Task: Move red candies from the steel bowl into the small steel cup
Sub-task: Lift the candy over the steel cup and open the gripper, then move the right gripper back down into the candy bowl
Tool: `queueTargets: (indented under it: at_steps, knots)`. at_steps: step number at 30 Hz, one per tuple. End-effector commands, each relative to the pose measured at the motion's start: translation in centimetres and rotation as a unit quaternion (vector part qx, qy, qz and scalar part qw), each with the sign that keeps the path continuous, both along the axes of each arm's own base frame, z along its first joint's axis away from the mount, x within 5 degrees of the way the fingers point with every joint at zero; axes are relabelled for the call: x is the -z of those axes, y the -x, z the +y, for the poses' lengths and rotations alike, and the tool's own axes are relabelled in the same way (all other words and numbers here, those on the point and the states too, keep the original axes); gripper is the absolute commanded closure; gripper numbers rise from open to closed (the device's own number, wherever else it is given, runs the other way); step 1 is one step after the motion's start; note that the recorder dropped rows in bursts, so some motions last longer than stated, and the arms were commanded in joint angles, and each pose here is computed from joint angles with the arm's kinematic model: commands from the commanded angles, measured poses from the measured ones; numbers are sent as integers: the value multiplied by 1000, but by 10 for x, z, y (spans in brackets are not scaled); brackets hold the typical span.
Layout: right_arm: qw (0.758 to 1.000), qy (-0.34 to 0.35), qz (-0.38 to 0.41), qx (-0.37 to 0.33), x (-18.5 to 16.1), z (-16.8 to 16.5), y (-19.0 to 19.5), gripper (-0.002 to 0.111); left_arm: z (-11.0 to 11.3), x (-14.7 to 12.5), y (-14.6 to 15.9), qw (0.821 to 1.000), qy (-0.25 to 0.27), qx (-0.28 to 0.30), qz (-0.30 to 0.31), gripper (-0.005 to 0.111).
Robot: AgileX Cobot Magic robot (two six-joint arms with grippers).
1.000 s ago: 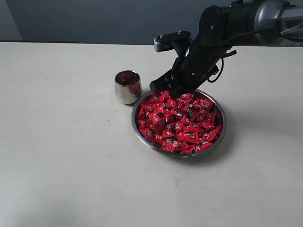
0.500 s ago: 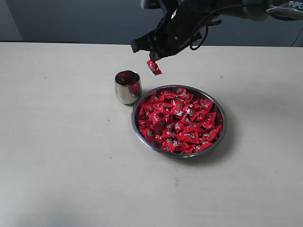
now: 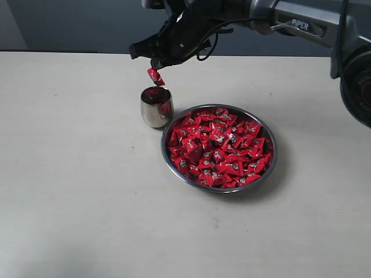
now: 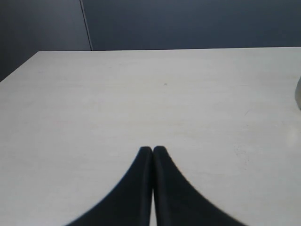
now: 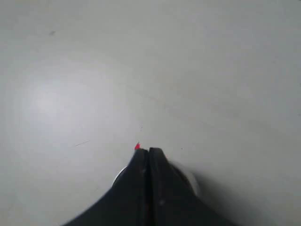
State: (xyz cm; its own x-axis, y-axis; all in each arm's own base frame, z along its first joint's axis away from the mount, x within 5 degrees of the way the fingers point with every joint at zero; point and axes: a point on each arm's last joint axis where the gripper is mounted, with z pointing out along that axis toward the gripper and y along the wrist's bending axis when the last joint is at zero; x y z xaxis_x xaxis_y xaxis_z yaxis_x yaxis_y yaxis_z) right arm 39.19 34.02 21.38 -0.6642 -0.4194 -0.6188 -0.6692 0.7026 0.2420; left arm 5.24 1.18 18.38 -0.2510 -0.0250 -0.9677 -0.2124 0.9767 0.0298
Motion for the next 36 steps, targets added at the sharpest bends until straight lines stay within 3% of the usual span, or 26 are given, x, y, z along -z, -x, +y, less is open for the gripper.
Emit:
queueTargets:
  at_steps: [1, 9, 12, 13, 15, 20, 21, 29, 36]
  knots:
    - [1000, 14, 7, -11, 5, 2, -1, 109, 0, 0, 0, 1000, 2, 2, -6, 106]
    - [999, 31, 26, -21, 8, 0, 3, 106, 0, 0, 0, 1000, 2, 2, -6, 106]
    - [999, 32, 28, -22, 8, -1, 3, 79, 0, 0, 0, 1000, 2, 2, -6, 106]
    - [999, 32, 28, -22, 8, -1, 3, 76, 0, 0, 0, 1000, 2, 2, -6, 106]
    - [999, 32, 28, -22, 8, -1, 3, 77, 0, 0, 0, 1000, 2, 2, -6, 106]
    - [998, 53, 12, -30, -3, -7, 4, 107, 0, 0, 0, 1000, 2, 2, -6, 106]
    - [998, 57, 4, -31, -8, -8, 5, 109, 0, 0, 0, 1000, 2, 2, -6, 106]
    - [997, 28, -66, 37, -35, -40, 15, 109, 0, 0, 0, 1000, 2, 2, -6, 106]
    - [993, 37, -65, 94, -12, -103, 43, 109, 0, 0, 0, 1000, 2, 2, -6, 106]
